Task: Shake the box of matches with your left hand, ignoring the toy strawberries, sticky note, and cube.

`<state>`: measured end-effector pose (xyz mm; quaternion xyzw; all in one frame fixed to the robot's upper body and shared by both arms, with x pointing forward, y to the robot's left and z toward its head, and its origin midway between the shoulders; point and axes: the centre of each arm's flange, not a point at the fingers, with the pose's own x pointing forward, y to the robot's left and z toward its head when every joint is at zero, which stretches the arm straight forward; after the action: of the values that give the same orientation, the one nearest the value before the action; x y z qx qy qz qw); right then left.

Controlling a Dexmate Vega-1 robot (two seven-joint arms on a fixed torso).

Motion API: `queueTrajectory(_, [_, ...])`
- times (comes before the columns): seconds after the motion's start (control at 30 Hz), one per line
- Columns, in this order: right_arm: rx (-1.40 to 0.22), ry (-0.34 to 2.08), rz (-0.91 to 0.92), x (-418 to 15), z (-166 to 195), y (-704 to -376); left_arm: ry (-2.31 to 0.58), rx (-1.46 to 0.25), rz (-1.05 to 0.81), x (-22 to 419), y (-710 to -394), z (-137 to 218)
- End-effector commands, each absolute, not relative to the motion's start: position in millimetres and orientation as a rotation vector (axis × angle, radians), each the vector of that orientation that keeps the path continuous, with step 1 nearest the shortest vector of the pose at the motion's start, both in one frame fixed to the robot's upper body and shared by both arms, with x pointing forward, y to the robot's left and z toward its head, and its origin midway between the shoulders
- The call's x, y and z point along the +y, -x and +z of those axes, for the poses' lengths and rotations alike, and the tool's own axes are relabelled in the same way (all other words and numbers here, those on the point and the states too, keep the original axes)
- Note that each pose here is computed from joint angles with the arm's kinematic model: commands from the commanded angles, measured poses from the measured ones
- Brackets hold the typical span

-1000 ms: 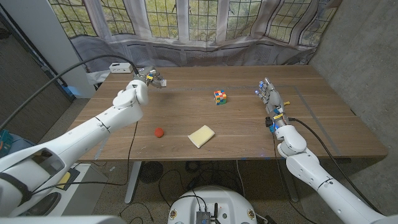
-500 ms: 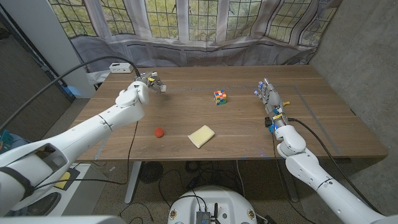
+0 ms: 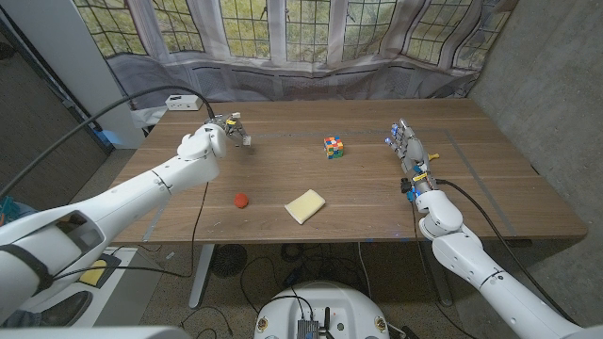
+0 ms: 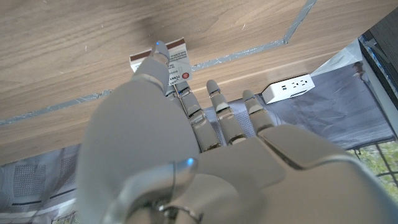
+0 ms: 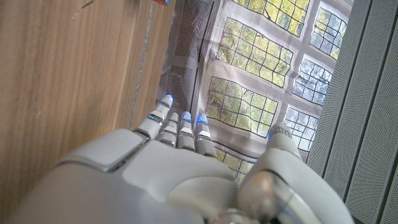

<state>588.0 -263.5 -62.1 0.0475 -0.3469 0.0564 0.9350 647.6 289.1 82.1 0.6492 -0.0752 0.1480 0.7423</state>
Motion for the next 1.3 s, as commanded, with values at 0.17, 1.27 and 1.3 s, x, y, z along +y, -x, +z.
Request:
queueTrajectory(0.17, [-0.707,-0.093,0.111,-262.4,-63.8,-585.9,-1.453,-0.091,0.268,285.8,-663.4,70.3])
queueTrajectory(1.27, [-0.699,-0.095,0.109,-259.7,-66.7,-583.8,-1.502,-0.041,0.253,281.8,-678.9,56.3])
queueTrajectory(1.3, [-0.697,-0.101,0.108,-259.6,-66.7,-583.8,-1.504,-0.045,0.247,281.7,-679.0,56.2])
